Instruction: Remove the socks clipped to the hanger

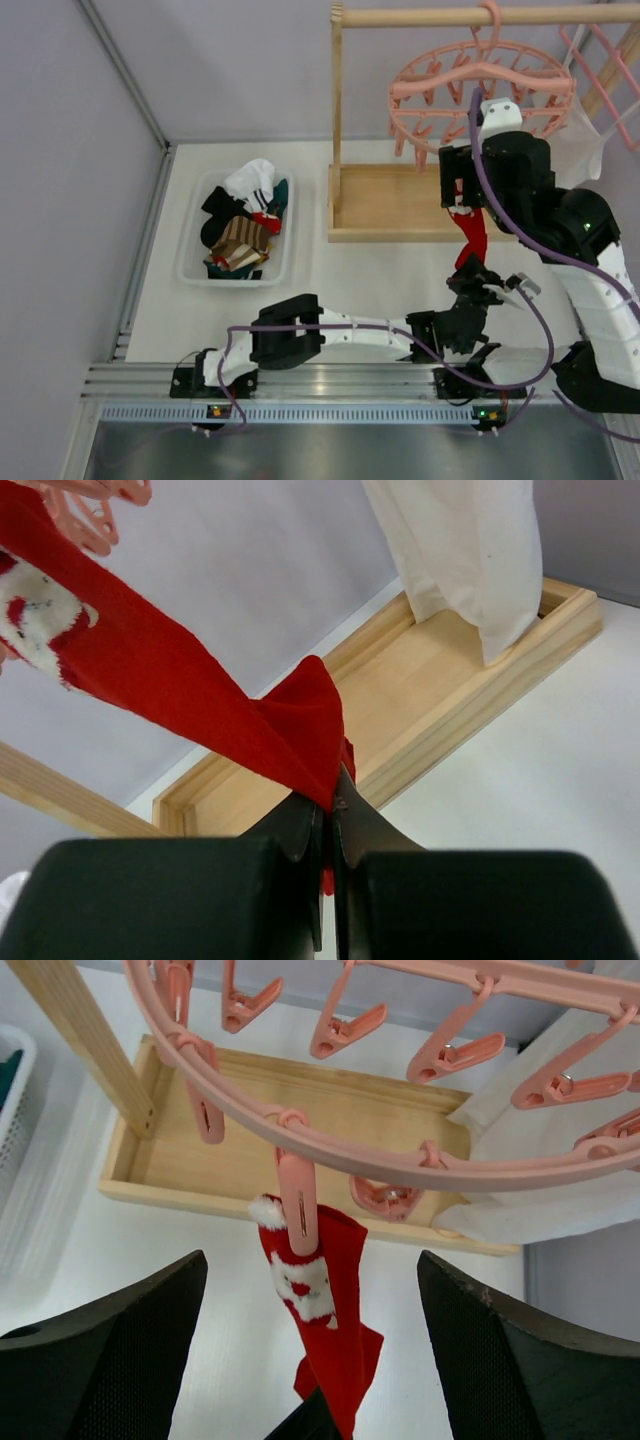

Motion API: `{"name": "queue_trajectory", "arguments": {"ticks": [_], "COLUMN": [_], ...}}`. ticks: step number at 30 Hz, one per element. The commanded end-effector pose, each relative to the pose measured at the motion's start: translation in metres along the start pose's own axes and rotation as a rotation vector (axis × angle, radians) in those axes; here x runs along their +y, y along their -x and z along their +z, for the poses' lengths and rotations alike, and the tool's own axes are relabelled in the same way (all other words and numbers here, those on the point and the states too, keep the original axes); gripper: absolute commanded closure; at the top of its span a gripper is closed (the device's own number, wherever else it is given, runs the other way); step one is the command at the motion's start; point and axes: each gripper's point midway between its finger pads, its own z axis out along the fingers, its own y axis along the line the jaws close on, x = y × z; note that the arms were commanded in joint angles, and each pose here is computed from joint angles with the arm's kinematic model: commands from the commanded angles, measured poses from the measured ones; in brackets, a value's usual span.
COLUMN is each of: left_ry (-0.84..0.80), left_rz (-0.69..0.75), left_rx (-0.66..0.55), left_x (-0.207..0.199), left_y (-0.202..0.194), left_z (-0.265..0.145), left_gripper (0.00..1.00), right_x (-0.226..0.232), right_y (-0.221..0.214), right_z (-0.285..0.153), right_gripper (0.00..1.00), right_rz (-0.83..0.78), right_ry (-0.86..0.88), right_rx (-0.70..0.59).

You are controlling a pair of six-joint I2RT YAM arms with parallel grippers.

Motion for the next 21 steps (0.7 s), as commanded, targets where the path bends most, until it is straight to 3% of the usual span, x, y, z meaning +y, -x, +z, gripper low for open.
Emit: {"name": "queue_trajectory", "arguments": {"ticks": [1, 11, 21], "left_ry": [-0.064, -0.119, -0.129], "left_rz": [0.027, 0.059, 0.039], "left_rx": [-0.112, -0.179, -0.183], "left_x": [-0.01, -0.02, -0.017], "left_y": [0.033, 0.047, 0.049], "left_z": [0.0, 0.001, -0.001], "left_gripper": [1.0, 1.0, 1.0], "right_x": [-0.019, -0.009, 0.015], "right_y": [0.0, 0.009, 0.008], "right_z": [-0.001, 0.008, 0.035], "right_gripper": [0.17, 0.18, 0.32], "right_rz": [-0.081, -0.291, -0.288], "right_ry": [-0.173, -0.454, -0.434], "right_rx": [0.025, 0.016, -0.034]}}
